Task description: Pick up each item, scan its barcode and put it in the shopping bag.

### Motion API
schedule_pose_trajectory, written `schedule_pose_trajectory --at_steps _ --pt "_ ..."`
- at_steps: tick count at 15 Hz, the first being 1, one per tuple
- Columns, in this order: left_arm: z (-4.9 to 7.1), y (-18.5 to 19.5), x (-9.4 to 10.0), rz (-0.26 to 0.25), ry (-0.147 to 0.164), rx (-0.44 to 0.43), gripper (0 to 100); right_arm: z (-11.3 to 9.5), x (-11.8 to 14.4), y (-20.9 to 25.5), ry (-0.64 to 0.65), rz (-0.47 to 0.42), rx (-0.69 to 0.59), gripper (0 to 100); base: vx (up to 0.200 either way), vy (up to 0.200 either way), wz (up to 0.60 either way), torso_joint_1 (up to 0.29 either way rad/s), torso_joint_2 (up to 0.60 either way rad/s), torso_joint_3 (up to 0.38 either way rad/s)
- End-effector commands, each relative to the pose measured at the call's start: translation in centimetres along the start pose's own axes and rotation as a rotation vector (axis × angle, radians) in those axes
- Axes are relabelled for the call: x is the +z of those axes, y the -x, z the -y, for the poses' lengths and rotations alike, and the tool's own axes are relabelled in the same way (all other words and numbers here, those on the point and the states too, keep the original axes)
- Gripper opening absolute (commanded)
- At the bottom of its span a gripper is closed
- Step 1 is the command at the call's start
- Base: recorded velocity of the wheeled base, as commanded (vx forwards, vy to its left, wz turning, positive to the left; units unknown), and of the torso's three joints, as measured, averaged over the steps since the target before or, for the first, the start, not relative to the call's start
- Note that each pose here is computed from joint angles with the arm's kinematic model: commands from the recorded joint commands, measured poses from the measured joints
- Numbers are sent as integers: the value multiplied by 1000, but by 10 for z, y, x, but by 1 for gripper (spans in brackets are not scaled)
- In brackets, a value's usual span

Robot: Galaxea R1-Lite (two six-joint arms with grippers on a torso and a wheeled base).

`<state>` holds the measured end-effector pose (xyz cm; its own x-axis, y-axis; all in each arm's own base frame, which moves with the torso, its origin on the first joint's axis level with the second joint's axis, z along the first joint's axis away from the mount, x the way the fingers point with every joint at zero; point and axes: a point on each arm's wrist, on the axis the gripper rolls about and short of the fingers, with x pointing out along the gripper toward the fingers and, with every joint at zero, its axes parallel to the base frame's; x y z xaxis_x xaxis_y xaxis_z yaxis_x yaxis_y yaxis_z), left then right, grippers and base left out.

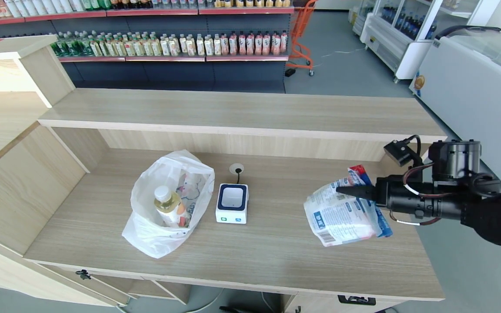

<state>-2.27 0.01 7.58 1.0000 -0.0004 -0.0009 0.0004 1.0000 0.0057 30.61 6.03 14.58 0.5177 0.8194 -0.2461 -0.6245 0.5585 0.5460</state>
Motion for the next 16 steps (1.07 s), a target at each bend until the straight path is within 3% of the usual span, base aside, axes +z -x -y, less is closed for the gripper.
schedule_pose_trajectory --at_steps 1,6,7,8,12,16 --pt "0 0 0 -1 0 0 100 -22 7 35 149 17 194 0 0 0 0 0 0 0" --pt "0 0 0 -1 0 0 100 -66 12 34 41 -42 364 0 0 0 0 0 0 0" --pt "0 0 0 -1 0 0 100 -66 12 34 41 -42 364 0 0 0 0 0 0 0" --pt "0 0 0 -1 0 0 100 -83 14 35 -51 -66 398 0 0 0 0 0 0 0" --pt "0 0 0 -1 0 0 100 -99 6 20 -110 -35 302 0 0 0 0 0 0 0" --pt "0 0 0 1 0 0 100 -105 1 18 -123 -42 299 0 0 0 0 0 0 0"
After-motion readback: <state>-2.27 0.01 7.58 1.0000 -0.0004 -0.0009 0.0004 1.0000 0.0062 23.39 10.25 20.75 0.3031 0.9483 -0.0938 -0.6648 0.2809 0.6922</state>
